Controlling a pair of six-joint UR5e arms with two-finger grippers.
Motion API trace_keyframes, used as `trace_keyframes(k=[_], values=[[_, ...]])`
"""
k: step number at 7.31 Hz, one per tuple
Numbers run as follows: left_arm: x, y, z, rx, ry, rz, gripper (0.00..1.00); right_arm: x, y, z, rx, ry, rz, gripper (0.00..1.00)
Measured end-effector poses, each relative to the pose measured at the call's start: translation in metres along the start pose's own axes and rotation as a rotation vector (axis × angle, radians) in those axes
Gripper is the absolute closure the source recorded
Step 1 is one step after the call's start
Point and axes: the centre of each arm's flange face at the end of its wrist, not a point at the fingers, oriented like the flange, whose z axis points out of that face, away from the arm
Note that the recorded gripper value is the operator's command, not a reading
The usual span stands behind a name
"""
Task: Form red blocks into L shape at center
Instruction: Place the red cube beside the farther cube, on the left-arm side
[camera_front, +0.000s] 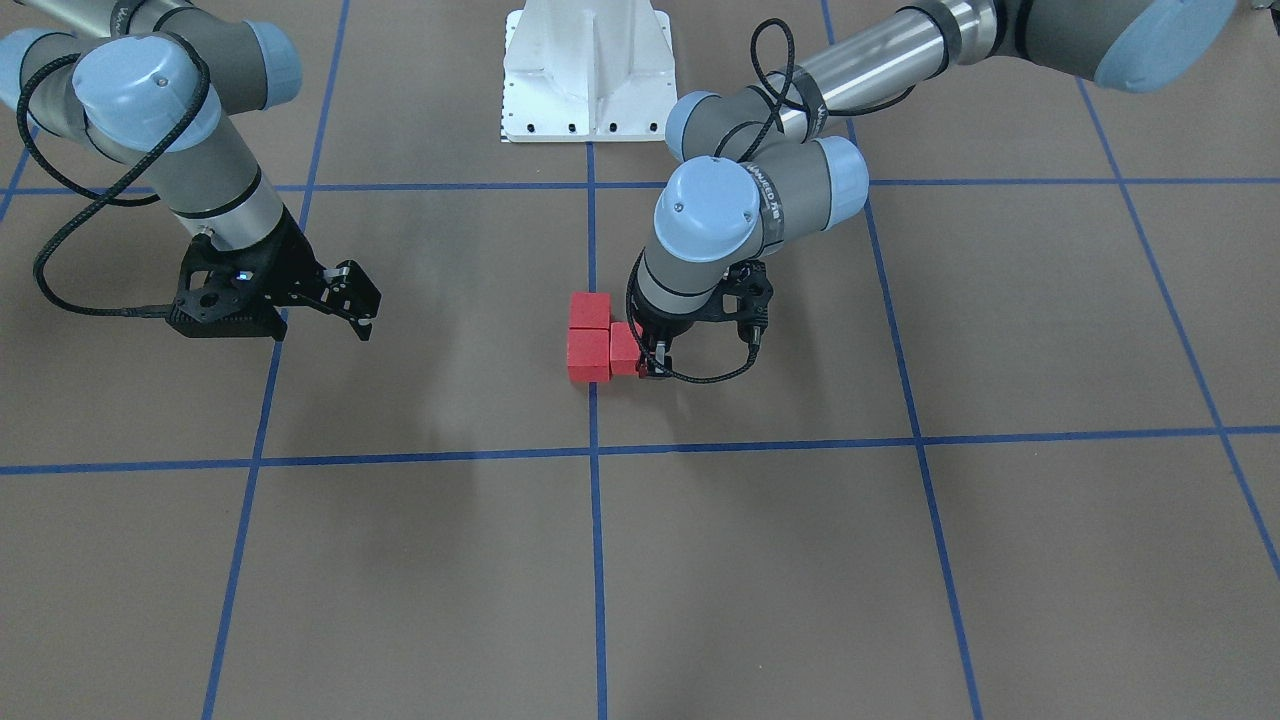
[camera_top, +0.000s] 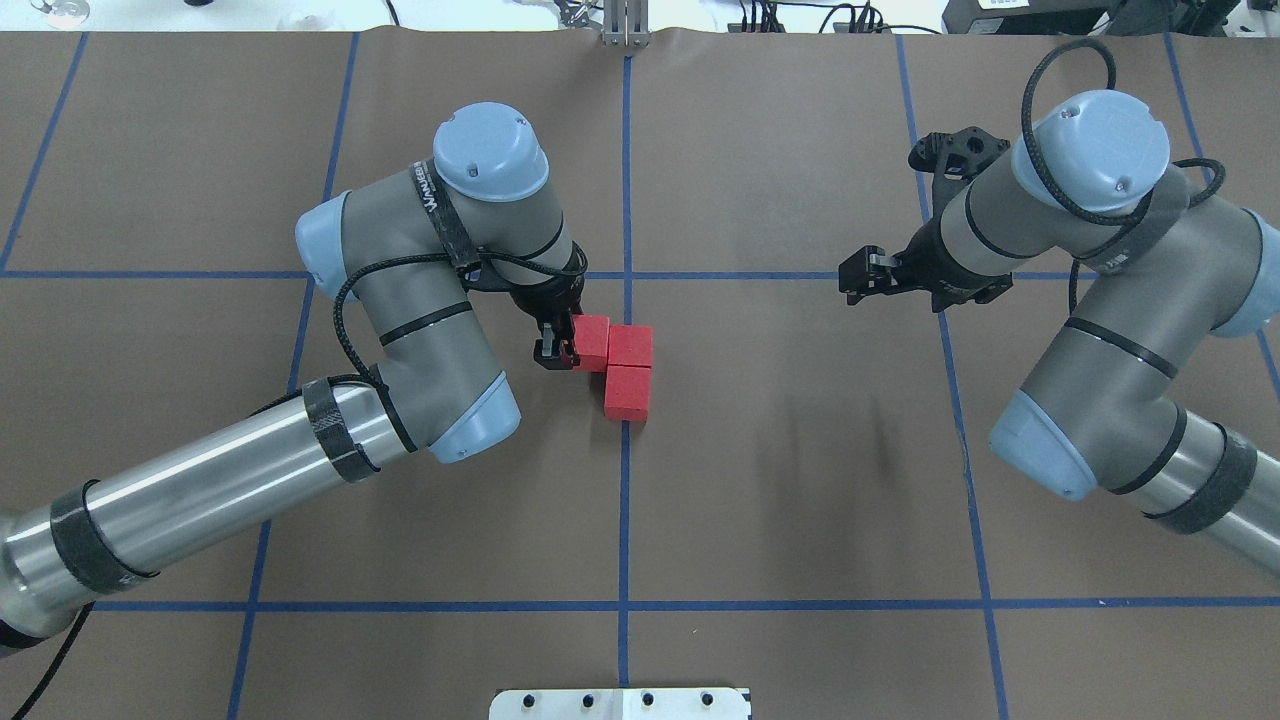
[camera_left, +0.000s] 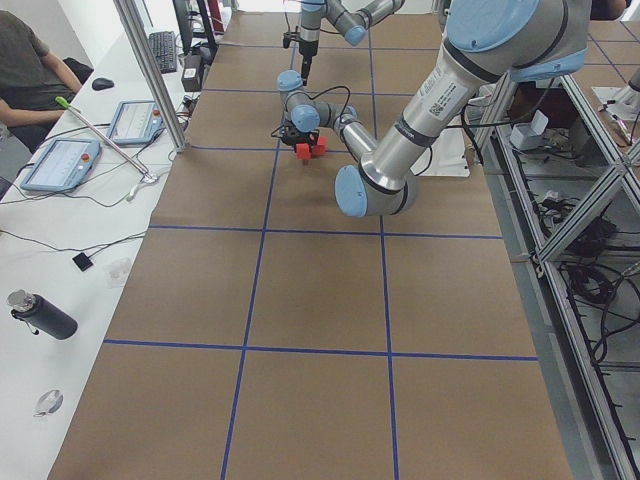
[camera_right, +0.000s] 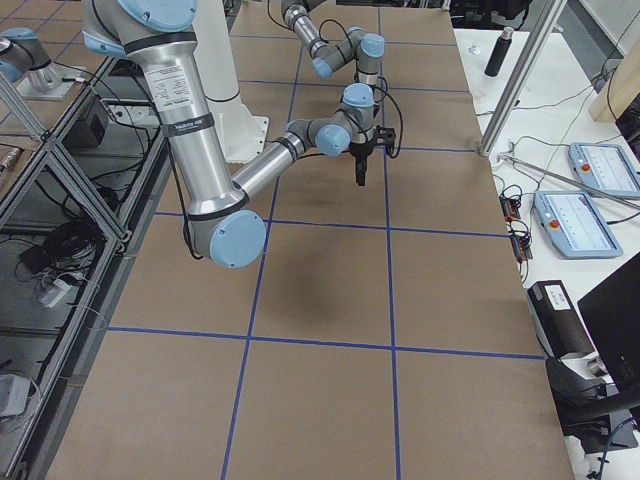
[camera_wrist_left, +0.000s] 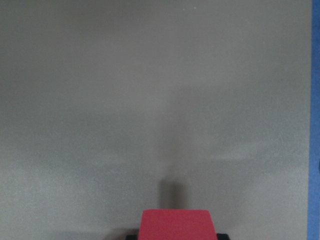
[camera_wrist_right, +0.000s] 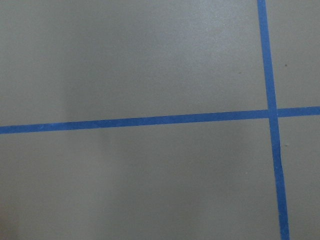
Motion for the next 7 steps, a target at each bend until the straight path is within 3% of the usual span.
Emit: trace_keyframes(k=[6,7], values=[[-0.0005,-0.0036,0.0041,0.003,-0.003,-0.003,1.0,0.0001,0.0001,0.0008,-0.001,0.001,0.0,0.0],[-0.0005,-0.0036,0.0042,0.003,-0.002,-0.003,0.94,0.0003,0.0,0.0013,-0.002,0.002,0.0,0.0]])
